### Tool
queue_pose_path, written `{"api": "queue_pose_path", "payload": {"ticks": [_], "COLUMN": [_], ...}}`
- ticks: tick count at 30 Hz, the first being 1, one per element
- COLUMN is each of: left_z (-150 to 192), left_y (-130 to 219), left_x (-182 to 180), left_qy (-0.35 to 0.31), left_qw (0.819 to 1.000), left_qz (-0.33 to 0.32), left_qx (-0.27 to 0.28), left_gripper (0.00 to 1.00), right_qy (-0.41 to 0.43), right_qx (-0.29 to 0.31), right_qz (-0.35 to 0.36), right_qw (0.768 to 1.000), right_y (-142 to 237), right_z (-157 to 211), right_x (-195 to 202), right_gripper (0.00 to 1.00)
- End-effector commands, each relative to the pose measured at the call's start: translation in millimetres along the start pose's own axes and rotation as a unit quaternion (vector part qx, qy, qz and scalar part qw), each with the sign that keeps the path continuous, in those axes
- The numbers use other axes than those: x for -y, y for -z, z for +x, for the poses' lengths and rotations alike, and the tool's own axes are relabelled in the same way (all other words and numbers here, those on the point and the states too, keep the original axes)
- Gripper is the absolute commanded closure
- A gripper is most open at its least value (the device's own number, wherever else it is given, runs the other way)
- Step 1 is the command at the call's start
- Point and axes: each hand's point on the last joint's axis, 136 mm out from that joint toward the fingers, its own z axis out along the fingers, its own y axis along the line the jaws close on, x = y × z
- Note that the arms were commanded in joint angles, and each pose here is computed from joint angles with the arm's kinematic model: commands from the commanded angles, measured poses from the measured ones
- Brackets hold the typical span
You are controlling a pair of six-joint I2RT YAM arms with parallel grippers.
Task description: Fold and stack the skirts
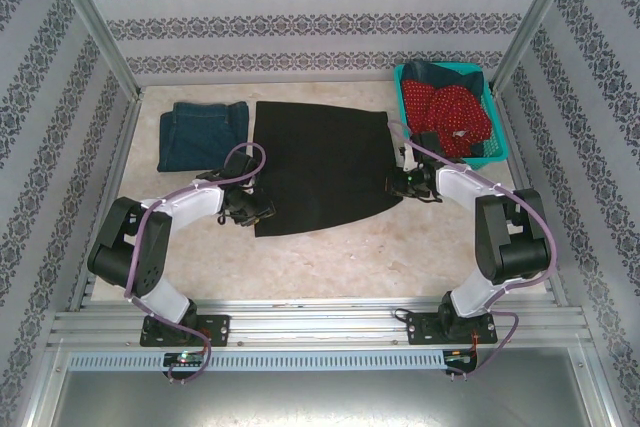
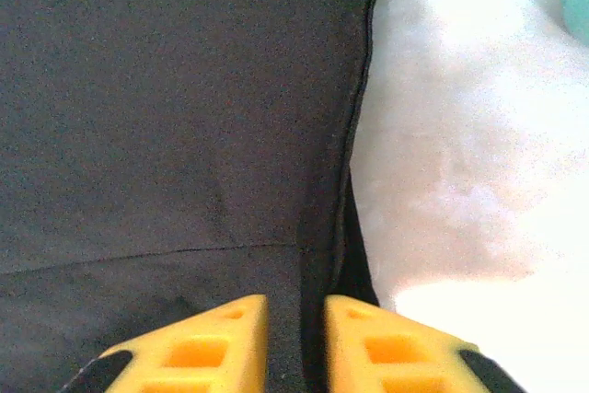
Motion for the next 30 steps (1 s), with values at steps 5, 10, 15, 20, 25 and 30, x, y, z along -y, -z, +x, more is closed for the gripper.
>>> {"api": "queue_pose_path", "payload": {"ticks": [5,10,15,20,25,30], "left_z": [-14,-41,-74,-109,-120,-106], "left_y": [40,65,64,40,12,22], "left_x": [-11,-6,1,9,5,4], "left_qy": [-0.017,-0.011,-0.031,-0.059,-0.053,-0.040], "left_qw": [0.997,0.992,0.990,0.988,0.993,0.995], "left_qz": [-0.045,-0.003,0.001,-0.005,-0.025,-0.025], "left_qx": [0.060,0.127,0.139,0.140,0.101,0.082], "left_gripper": [1.00,1.00,1.00,1.00,0.86,0.44], "right_qy": [0.003,0.012,-0.003,-0.030,-0.052,-0.074], "right_qx": [0.052,0.073,0.066,0.043,-0.001,-0.005], "right_qz": [-0.004,-0.028,-0.044,-0.020,-0.009,-0.013], "right_qw": [0.999,0.997,0.997,0.998,0.999,0.997], "right_y": [38,46,27,-3,-21,10], "right_z": [-18,-35,-56,-75,-75,-60], "right_x": [-10,-21,-28,-19,-18,-26], "right_gripper": [1.00,1.00,1.00,1.00,0.91,0.50]}}
